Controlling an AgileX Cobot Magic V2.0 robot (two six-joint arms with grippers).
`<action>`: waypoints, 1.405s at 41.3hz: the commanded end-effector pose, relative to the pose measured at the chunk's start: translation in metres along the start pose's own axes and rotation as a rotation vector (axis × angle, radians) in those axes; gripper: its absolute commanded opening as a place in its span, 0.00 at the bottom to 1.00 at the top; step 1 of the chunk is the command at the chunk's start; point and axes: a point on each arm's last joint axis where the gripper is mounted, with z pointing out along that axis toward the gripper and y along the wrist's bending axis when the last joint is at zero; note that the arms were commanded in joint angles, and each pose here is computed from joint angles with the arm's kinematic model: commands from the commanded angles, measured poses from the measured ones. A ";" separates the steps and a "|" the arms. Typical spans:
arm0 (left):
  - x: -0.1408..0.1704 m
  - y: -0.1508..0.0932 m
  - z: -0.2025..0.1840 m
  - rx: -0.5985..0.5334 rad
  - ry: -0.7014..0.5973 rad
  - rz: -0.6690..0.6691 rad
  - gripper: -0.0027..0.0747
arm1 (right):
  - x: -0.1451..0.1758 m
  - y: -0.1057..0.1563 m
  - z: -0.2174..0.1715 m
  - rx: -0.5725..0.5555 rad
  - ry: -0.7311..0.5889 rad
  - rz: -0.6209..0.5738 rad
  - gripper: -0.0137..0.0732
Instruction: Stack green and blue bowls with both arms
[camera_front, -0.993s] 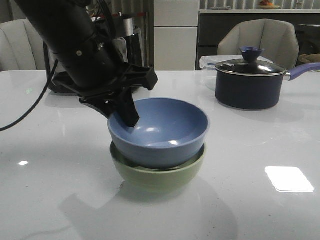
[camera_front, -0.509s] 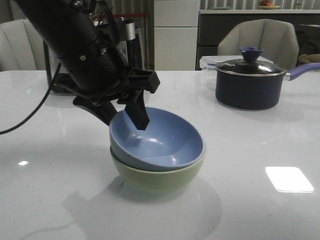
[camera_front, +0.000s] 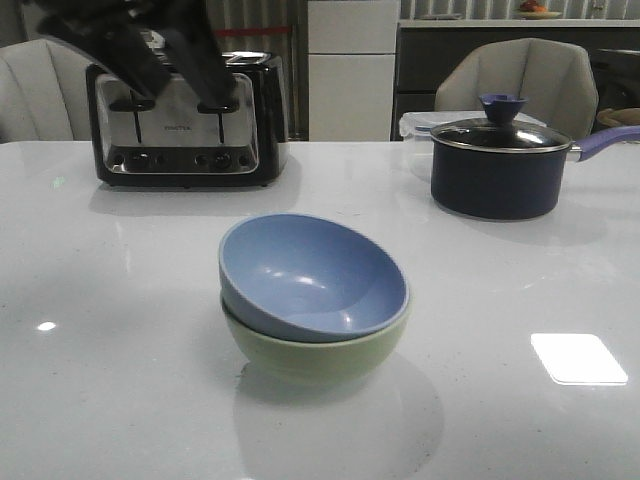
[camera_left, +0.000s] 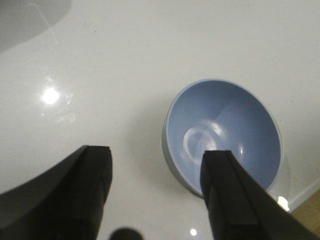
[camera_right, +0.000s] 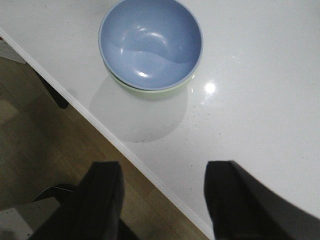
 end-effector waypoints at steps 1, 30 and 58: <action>0.006 -0.003 -0.050 -0.023 -0.150 0.035 0.62 | -0.013 -0.001 -0.006 0.024 -0.088 -0.015 0.71; 0.145 -0.008 -0.119 -0.058 -0.255 0.068 0.62 | -0.011 -0.002 -0.006 0.033 -0.070 -0.032 0.71; 0.150 -0.003 -0.115 -0.109 -0.233 0.006 0.29 | -0.011 -0.002 -0.006 0.032 -0.071 0.013 0.32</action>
